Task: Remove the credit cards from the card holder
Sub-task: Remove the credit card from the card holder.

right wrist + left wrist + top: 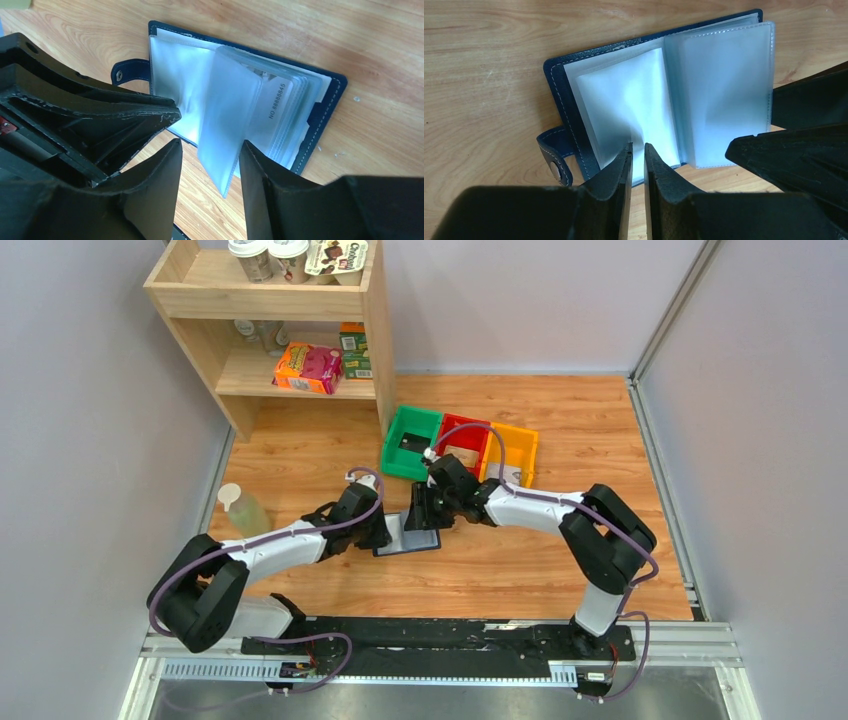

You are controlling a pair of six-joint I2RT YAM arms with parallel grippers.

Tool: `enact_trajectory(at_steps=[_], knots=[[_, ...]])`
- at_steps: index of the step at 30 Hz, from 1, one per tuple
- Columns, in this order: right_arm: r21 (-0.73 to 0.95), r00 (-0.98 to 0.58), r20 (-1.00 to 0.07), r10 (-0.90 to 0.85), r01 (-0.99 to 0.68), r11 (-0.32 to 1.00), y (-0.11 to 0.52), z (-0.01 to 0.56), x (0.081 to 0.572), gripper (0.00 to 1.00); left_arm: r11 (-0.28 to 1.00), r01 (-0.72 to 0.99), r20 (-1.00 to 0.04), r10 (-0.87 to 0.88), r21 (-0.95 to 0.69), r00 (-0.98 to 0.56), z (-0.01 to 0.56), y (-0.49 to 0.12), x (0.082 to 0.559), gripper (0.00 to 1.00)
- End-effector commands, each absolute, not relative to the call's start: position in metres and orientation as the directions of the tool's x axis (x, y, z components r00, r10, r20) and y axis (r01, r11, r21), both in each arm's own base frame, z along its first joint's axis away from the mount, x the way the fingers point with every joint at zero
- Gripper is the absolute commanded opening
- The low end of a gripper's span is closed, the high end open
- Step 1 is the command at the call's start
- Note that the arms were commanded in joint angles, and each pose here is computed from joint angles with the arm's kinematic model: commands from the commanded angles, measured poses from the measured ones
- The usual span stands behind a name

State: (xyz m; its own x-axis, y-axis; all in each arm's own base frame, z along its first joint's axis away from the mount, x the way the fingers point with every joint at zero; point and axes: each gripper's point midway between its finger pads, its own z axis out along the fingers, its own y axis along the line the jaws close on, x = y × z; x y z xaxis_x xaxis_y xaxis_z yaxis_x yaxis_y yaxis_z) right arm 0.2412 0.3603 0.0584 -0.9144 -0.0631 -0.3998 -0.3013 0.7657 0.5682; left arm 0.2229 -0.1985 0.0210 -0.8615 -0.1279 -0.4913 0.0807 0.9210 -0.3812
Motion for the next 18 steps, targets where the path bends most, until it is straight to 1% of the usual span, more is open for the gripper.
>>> enact_trajectory(at_steps=[1,6,9,18], knots=[[0.605,-0.896,-0.438,-0.08,-0.36,0.71,0.381,0.078,0.246,0.5,0.919,0.062,-0.431,-0.122,-0.388,-0.894,0.009,-0.195,0.205,0.21],[0.651,-0.885,-0.452,-0.113,-0.414,0.637,0.398,0.097,0.24,0.53,0.91,0.056,-0.449,-0.149,-0.412,-0.881,0.017,-0.196,0.207,0.21],[0.677,-0.882,-0.453,-0.132,-0.437,0.593,0.409,0.103,0.237,0.55,0.898,0.049,-0.481,-0.187,-0.437,-0.857,0.028,-0.192,0.21,0.21],[0.708,-0.903,-0.391,-0.175,-0.417,0.57,0.427,0.081,0.236,0.56,0.871,-0.024,-0.574,-0.343,-0.49,-0.744,0.063,-0.163,0.207,0.24]])
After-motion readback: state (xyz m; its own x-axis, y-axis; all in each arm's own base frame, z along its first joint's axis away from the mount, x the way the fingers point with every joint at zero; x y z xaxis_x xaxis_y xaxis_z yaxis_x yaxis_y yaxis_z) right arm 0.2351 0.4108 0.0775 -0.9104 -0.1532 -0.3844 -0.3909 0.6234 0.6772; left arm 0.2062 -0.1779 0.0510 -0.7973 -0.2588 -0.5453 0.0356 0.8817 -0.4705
